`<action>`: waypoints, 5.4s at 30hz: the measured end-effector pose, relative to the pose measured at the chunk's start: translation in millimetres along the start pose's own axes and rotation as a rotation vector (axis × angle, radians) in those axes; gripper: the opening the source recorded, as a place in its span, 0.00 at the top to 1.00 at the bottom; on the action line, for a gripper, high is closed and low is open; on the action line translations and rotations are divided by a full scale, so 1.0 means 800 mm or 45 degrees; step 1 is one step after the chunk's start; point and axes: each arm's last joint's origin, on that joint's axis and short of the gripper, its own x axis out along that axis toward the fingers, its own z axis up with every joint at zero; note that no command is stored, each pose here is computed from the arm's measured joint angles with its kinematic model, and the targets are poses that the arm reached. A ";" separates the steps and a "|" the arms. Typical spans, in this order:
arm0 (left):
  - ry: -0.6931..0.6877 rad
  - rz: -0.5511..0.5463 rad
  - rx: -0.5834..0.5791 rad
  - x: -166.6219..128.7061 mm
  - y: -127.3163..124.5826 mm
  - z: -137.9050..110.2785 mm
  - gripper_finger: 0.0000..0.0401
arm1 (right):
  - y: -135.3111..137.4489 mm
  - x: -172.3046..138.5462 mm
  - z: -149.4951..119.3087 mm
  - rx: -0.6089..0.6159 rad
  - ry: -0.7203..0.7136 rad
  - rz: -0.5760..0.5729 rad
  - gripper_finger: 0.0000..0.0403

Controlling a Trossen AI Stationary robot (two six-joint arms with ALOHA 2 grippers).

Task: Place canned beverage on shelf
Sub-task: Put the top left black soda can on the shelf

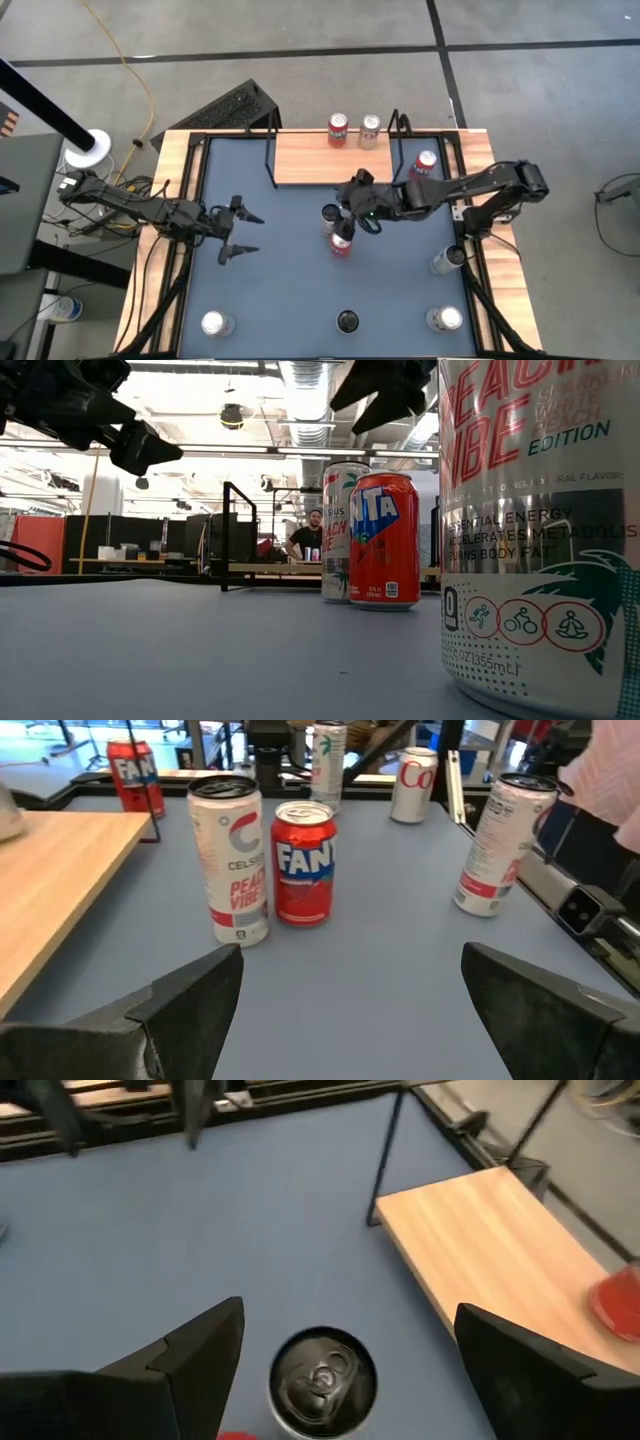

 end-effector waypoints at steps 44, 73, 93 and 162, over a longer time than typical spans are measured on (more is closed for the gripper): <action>0.009 -0.034 0.005 0.000 -0.001 0.000 0.09 | 0.027 0.070 -0.085 0.072 -0.037 -0.094 0.17; 0.014 -0.032 0.006 0.000 -0.001 -0.001 0.09 | 0.001 0.061 0.009 -0.265 -0.073 0.183 0.46; 0.033 -0.008 -0.054 0.000 0.000 -0.003 0.09 | -0.189 0.098 0.063 -0.479 -0.380 0.513 0.46; 0.012 0.144 -0.104 0.000 0.004 -0.003 0.09 | -0.245 0.219 0.089 -0.477 -0.059 0.560 0.32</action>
